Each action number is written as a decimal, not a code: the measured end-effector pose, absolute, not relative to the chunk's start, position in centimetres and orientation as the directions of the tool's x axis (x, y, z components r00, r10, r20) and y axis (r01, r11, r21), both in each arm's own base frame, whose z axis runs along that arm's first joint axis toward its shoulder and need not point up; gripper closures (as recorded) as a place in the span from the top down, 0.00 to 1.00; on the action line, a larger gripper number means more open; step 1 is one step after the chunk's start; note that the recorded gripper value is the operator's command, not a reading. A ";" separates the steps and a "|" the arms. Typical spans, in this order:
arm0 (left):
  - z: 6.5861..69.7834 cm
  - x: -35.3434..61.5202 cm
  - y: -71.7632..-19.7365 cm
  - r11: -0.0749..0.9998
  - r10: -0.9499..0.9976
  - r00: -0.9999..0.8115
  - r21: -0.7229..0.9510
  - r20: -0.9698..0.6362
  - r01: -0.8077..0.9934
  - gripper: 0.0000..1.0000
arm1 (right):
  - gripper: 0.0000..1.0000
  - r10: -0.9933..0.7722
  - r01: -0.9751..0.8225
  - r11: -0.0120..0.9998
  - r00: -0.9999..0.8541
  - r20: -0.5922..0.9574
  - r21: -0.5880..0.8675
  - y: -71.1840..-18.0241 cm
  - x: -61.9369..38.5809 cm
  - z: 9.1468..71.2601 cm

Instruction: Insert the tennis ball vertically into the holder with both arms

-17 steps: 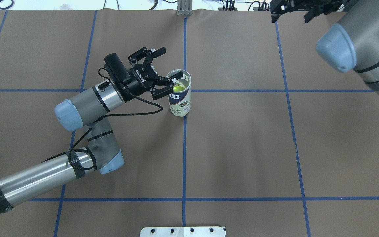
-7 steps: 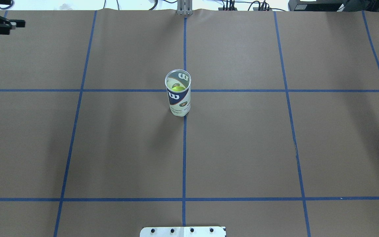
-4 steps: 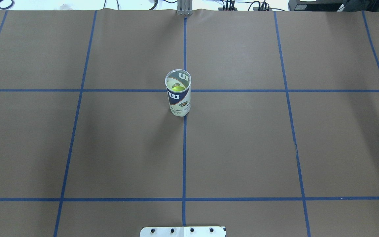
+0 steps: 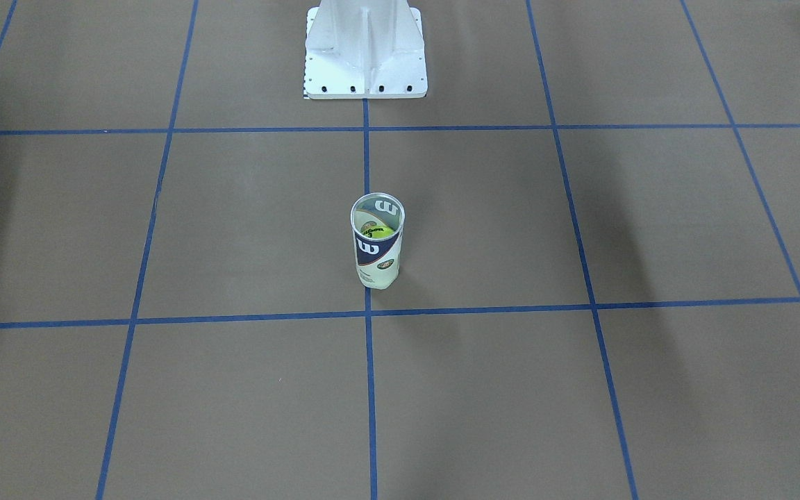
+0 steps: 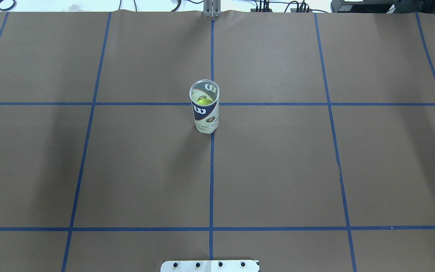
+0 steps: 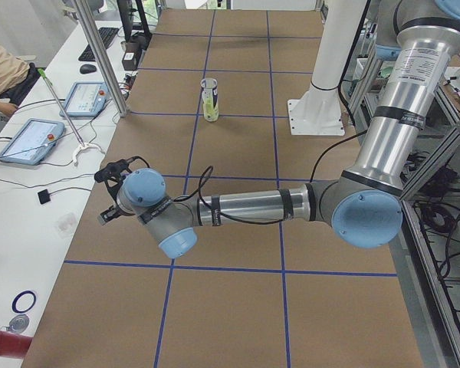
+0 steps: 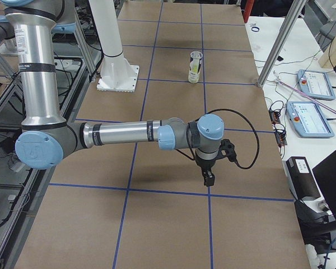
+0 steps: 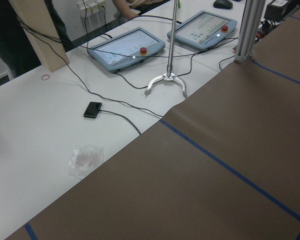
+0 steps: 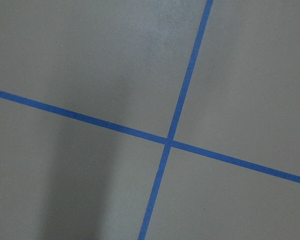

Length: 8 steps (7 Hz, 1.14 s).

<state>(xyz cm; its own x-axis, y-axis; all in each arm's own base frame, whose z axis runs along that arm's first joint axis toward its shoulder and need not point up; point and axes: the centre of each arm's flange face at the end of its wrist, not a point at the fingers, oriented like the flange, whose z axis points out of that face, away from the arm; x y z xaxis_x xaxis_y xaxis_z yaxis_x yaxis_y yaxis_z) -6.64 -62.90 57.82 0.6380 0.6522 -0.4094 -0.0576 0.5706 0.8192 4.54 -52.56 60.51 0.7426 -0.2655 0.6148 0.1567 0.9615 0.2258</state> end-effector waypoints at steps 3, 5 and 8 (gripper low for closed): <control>61.6 -6.2 -63.8 0.677 0.610 0.687 0.710 -0.395 -0.193 1.00 | 0.99 -0.264 0.155 0.962 0.744 0.614 0.226 -52.7 4.5 60.4; 63.0 -6.9 -64.0 0.686 0.624 0.714 0.660 -0.319 -0.305 1.00 | 0.99 -0.264 0.154 0.962 0.744 0.614 0.227 -52.7 4.5 60.3; 59.7 -7.5 -63.1 0.840 0.518 0.717 0.436 -0.467 -0.323 1.00 | 0.99 -0.263 0.154 0.962 0.744 0.614 0.226 -52.7 4.5 60.3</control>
<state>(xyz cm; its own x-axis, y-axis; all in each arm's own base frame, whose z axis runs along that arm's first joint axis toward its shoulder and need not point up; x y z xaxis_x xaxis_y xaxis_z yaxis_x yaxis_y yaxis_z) -7.50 -63.06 59.66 0.7169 0.5181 -0.4665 -0.3234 0.8399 0.4359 4.54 -52.67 60.35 0.7442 -0.2633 0.6139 0.1536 0.9619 0.2263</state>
